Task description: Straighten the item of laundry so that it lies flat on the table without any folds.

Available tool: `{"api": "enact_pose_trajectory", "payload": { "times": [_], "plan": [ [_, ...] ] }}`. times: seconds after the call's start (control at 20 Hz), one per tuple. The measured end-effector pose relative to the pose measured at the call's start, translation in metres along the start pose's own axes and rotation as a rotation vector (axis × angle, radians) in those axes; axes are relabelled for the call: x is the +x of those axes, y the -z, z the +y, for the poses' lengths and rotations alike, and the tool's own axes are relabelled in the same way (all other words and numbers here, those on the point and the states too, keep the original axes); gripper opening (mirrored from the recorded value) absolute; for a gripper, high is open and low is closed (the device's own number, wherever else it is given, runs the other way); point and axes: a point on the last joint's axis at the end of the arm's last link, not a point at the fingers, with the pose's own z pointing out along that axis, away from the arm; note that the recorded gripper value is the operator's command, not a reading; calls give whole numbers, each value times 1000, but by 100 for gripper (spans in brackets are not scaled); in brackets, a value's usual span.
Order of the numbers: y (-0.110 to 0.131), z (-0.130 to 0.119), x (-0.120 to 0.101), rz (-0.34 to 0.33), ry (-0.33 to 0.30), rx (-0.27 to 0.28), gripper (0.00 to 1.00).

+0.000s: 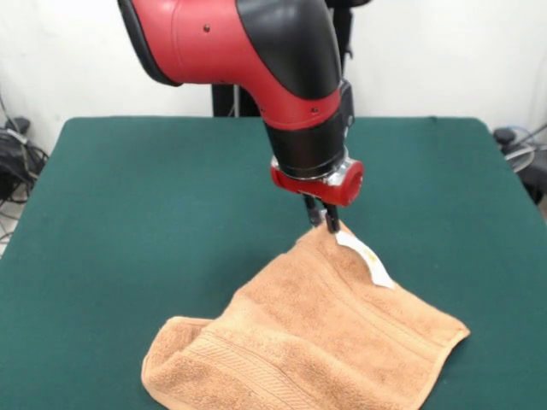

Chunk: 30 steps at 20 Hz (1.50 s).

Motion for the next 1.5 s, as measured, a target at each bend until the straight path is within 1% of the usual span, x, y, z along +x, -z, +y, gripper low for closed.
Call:
{"api": "enact_pose_trajectory", "payload": {
  "times": [0.25,0.9,1.2,1.5],
  "plan": [
    [0,8,0,-5,7,-18,0],
    [3,8,-2,-7,4,-25,0],
    [12,13,-6,-21,10,-36,0],
    [31,18,-12,-56,19,-41,0]
  ]
}}
